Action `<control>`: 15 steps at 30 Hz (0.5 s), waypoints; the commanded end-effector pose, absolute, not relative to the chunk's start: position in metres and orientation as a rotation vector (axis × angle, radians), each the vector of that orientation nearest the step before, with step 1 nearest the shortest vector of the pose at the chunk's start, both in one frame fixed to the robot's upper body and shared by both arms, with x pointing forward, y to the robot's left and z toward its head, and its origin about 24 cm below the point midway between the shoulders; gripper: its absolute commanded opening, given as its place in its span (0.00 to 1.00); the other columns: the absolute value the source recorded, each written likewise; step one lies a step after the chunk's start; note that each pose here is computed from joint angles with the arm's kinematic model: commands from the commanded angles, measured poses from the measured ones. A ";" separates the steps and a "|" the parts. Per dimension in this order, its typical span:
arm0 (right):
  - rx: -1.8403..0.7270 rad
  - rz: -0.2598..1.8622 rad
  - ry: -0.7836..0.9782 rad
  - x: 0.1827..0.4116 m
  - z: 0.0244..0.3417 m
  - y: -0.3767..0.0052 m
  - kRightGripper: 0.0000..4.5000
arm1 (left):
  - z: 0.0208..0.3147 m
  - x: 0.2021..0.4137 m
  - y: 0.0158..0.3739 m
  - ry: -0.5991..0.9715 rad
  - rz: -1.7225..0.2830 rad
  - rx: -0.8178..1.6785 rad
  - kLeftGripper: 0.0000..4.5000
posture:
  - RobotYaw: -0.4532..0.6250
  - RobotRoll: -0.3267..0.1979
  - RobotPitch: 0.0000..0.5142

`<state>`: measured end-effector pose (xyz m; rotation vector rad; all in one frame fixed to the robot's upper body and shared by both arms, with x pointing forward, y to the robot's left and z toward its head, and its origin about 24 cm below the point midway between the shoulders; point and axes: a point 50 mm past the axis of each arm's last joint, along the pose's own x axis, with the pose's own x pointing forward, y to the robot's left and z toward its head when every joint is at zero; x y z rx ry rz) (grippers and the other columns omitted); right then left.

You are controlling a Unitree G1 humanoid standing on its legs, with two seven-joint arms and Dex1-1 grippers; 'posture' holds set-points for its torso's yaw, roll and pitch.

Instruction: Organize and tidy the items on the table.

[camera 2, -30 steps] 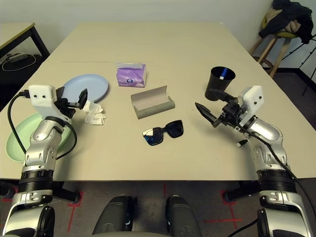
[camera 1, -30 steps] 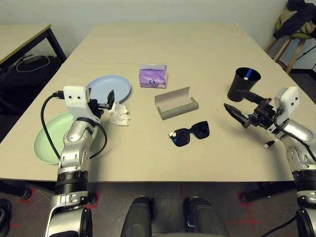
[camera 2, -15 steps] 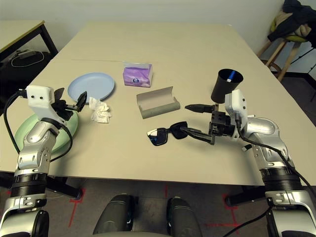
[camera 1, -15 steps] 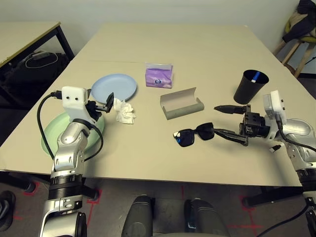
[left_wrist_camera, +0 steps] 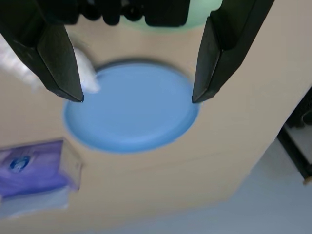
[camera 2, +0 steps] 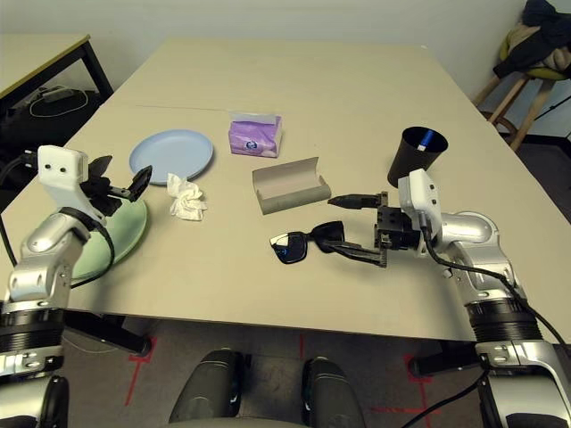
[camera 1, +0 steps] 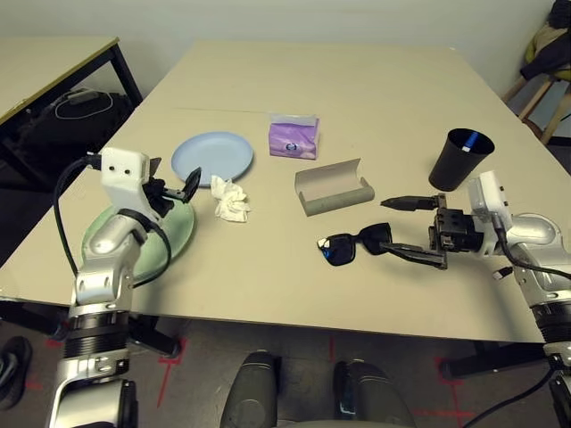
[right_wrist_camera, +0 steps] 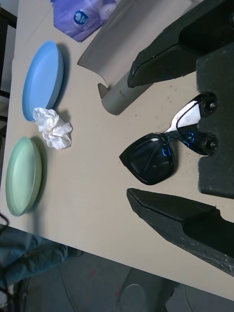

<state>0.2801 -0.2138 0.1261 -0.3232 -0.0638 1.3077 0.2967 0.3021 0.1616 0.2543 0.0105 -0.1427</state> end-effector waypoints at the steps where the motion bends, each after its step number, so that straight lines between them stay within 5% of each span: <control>1: -0.326 1.306 -0.067 0.281 0.126 -0.212 0.99 | 0.166 0.292 0.323 0.126 -0.118 0.205 1.00 | 0.63 0.62 0.12; 8: -0.315 1.306 -0.075 0.280 0.125 -0.209 0.99 | 0.153 0.277 0.366 0.409 0.077 0.038 1.00 | 0.63 0.62 0.11; 15: -0.304 1.297 -0.079 0.277 0.122 -0.206 0.99 | 0.147 0.267 0.387 0.492 0.185 0.007 1.00 | 0.62 0.62 0.10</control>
